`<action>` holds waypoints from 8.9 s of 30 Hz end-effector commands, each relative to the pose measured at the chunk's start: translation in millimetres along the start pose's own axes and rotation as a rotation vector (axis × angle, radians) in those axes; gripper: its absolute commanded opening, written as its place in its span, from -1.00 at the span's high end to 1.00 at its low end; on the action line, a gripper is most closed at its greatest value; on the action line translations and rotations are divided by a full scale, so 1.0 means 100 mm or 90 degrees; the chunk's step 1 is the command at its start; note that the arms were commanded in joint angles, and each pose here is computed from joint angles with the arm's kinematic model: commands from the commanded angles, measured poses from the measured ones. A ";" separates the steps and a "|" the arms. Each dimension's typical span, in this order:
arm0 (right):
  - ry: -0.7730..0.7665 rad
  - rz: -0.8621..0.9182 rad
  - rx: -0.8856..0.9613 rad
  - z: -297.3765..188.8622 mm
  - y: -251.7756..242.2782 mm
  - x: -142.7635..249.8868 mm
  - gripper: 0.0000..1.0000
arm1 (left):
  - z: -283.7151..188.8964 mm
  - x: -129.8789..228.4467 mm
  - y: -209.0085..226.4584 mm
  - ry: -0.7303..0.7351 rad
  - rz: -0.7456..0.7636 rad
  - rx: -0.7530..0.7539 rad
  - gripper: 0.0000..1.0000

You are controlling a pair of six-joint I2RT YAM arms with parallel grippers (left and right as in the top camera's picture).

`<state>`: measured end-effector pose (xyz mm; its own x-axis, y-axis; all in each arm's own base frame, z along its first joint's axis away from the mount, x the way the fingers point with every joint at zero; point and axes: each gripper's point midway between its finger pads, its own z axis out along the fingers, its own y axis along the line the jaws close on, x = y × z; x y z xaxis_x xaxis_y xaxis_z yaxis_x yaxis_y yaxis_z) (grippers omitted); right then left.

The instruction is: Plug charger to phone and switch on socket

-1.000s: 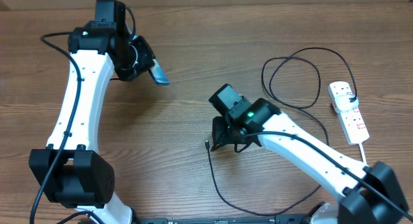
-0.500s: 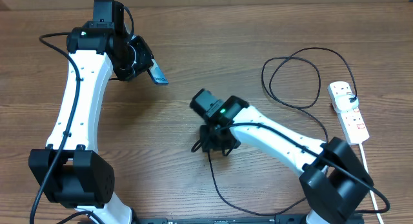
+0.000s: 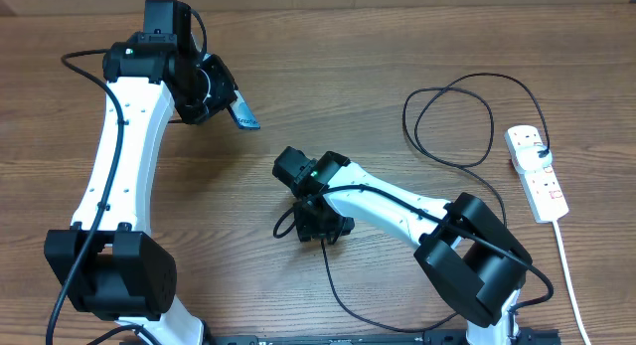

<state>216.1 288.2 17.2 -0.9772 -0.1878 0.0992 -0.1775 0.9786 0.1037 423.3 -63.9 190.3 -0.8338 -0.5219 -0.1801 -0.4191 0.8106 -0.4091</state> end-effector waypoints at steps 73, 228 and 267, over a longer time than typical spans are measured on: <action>-0.005 0.004 -0.006 -0.80 0.02 -0.27 0.93 | -0.43 0.14 -1.03 0.025 0.245 0.361 0.92; -0.495 -0.094 -0.083 -3.08 -0.10 -0.72 0.92 | -1.25 0.86 -1.70 0.166 0.443 0.766 0.92; -0.478 0.158 -0.079 -3.45 -1.02 -0.67 -0.80 | -0.31 0.87 -1.24 0.180 0.394 0.492 0.92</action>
<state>334.8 196.9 323.7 -0.8379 0.0723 -0.5410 -0.0678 0.9697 0.2346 389.0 -196.7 270.8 -0.9367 0.0387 -0.3480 0.3283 0.4424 -0.8346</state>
